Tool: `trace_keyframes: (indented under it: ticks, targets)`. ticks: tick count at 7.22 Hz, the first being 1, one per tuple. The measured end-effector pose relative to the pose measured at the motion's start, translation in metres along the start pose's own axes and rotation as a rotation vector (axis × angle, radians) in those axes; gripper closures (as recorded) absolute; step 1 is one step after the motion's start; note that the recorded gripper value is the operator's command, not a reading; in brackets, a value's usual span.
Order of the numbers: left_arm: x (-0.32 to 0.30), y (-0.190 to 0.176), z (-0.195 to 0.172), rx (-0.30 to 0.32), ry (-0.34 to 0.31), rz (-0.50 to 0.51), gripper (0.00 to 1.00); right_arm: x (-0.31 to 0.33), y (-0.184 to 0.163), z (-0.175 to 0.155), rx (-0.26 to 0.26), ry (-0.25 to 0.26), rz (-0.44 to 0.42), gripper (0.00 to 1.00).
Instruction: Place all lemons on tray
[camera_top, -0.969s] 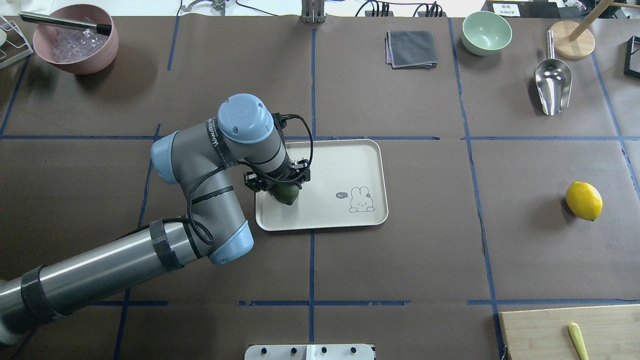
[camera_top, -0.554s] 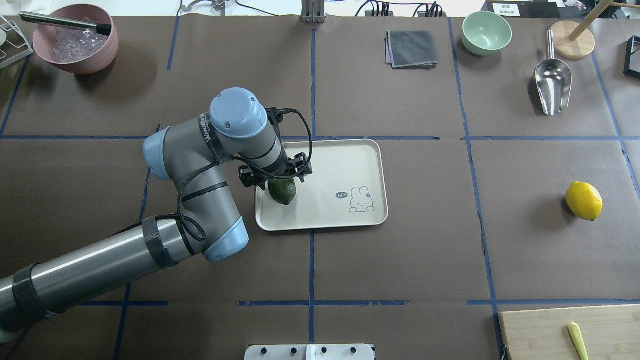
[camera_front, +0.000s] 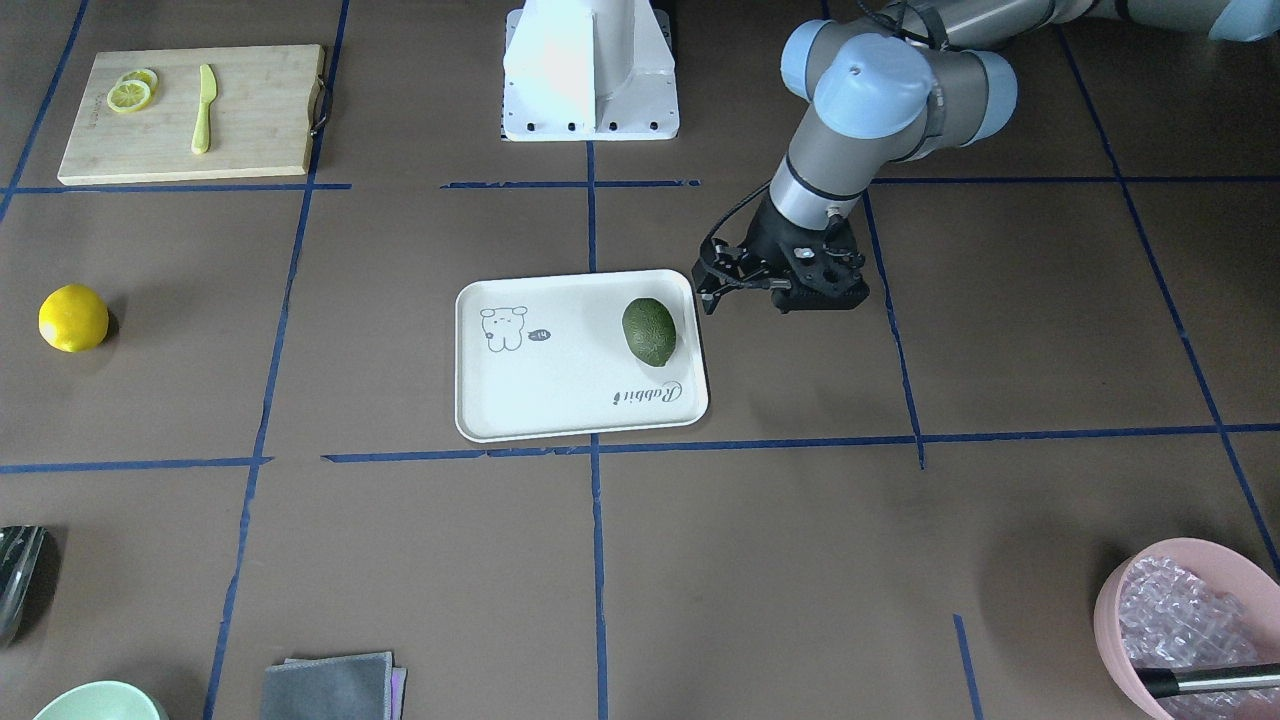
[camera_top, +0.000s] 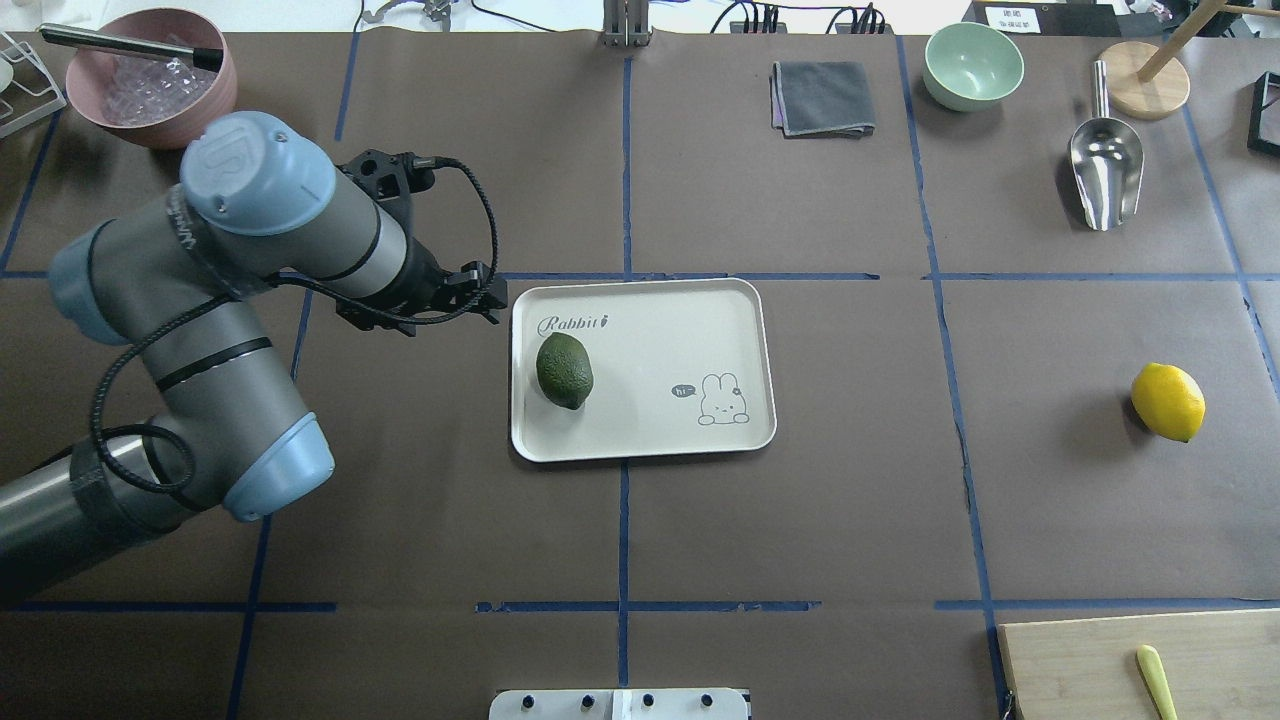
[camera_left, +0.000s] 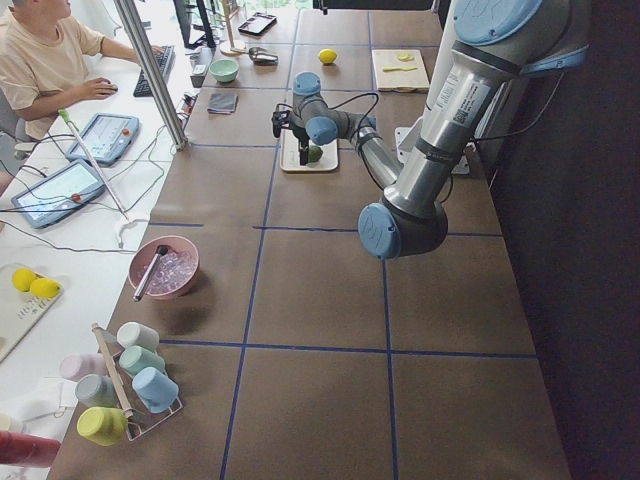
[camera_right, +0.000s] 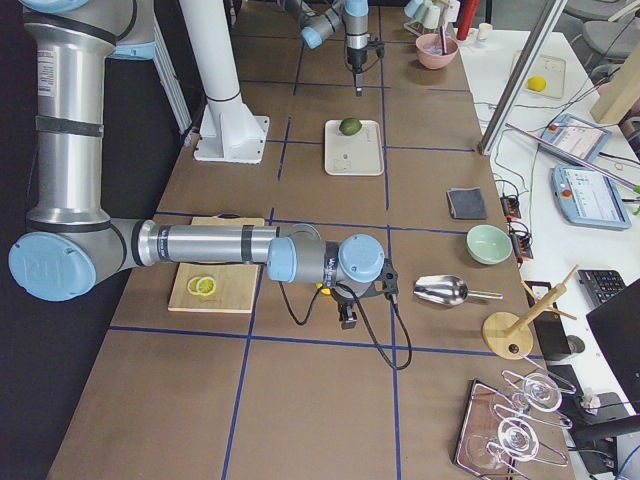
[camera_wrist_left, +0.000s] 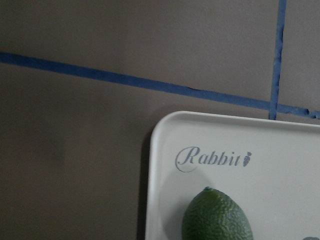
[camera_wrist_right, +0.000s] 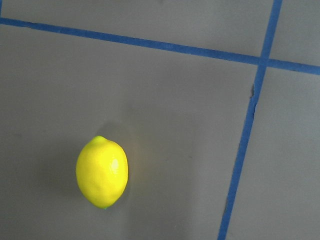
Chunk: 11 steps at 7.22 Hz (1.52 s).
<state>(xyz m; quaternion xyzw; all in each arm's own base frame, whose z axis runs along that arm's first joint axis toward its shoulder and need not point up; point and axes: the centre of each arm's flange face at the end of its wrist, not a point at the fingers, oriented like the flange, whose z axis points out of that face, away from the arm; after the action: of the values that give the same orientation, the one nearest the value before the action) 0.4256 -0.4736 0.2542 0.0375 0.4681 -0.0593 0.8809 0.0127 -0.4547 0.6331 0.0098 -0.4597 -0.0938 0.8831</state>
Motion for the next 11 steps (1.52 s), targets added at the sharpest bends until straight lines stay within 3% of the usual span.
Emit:
trace_keyframes:
  ticks: [1, 3, 5, 7, 11]
  targets:
    - [-0.01, 0.001, -0.01, 0.006, -0.009, 0.013, 0.0, -0.018, -0.008, 0.014, 0.012, 0.007, 0.034, 0.01]
    - [-0.017, 0.0, -0.017, 0.01, -0.018, 0.016, 0.0, -0.06, -0.021, 0.059, 0.06, 0.087, 0.118, 0.01]
    - [-0.039, -0.004, -0.019, 0.002, -0.067, 0.064, 0.0, -0.08, -0.024, 0.094, 0.101, 0.111, 0.139, 0.01]
    - [-0.056, -0.004, -0.023, -0.004, -0.101, 0.107, 0.0, -0.091, -0.024, 0.111, 0.101, 0.11, 0.122, 0.01]
    - [-0.06, -0.003, -0.028, -0.001, -0.104, 0.114, 0.0, -0.11, -0.017, 0.142, 0.061, 0.104, 0.064, 0.01]
